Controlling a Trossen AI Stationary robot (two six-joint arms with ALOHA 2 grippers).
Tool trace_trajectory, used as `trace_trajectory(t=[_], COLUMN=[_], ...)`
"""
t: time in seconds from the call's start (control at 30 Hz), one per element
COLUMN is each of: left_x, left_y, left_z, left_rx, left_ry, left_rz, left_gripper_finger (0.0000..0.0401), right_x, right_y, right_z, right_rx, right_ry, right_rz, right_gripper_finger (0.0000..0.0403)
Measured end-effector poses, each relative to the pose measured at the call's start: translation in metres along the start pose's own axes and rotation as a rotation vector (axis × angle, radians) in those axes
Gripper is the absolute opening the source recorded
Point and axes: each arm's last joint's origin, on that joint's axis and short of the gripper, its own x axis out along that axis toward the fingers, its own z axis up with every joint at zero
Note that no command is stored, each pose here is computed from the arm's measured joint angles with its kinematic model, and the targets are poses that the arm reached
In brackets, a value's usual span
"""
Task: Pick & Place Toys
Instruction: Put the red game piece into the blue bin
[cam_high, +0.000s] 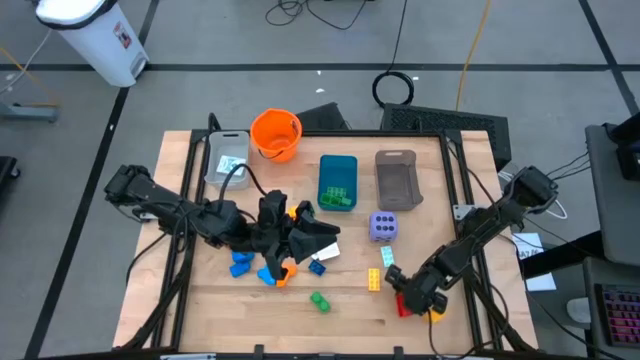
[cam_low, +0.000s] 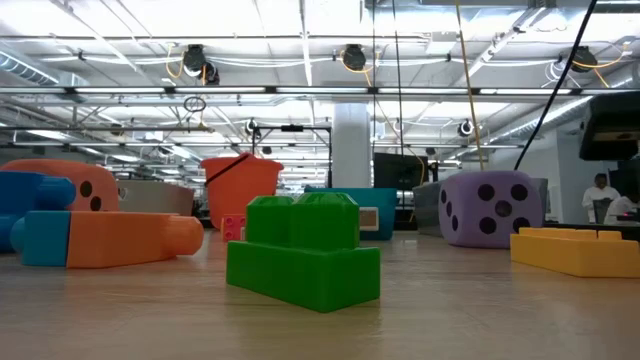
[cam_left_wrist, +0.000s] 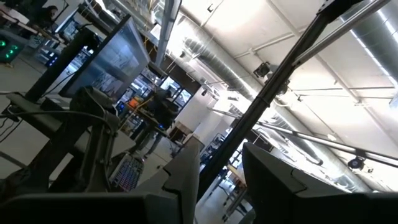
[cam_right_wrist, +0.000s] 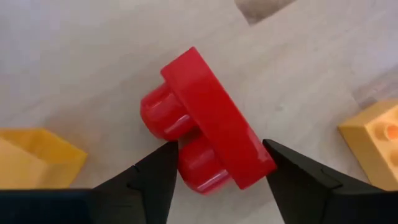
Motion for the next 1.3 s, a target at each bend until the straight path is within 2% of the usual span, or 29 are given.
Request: trace_trajectory(t=[0.13,0.23,0.43,0.57,0.77,1.0,1.17,1.3], left_x=[0.0,0.0,0.001,0.001,0.001,0.003,0.006,0.008], left_y=[0.0,0.0,0.003,0.004,0.004,0.009,0.022,0.035], left_z=[0.0,0.0,0.0,-0.001,-0.001,0.002,0.01,0.019], left_rx=[0.003,0.01,0.019,0.023,0.029,0.074,0.136,0.222], left_ry=[0.0,0.002,0.009,0.015,0.018,0.013,-0.012,-0.031], left_rz=[0.0,0.001,0.014,0.018,0.022,0.035,0.069,0.148], left_gripper_finger=[0.0127,0.0127,0.0127,0.0127,0.0127,0.0127,0.0127,0.0127], right_x=[0.001,0.001,-0.002,-0.015,-0.051,-0.113,-0.153,-0.178], right_y=[0.0,-0.001,-0.004,-0.006,-0.016,-0.032,-0.04,-0.049], right_z=[0.002,0.002,0.002,0.006,0.01,0.006,-0.001,-0.006], right_rx=[0.046,0.081,0.156,0.164,0.256,0.44,0.507,0.543], right_ry=[-0.021,-0.021,-0.009,-0.055,-0.178,-0.424,-0.605,-0.686], right_rz=[0.004,-0.01,-0.114,-0.176,-0.314,-0.535,-0.662,-0.742], right_gripper_finger=[0.0195,0.0192,0.0198,0.0193,0.0196,0.0196,0.0194,0.0194])
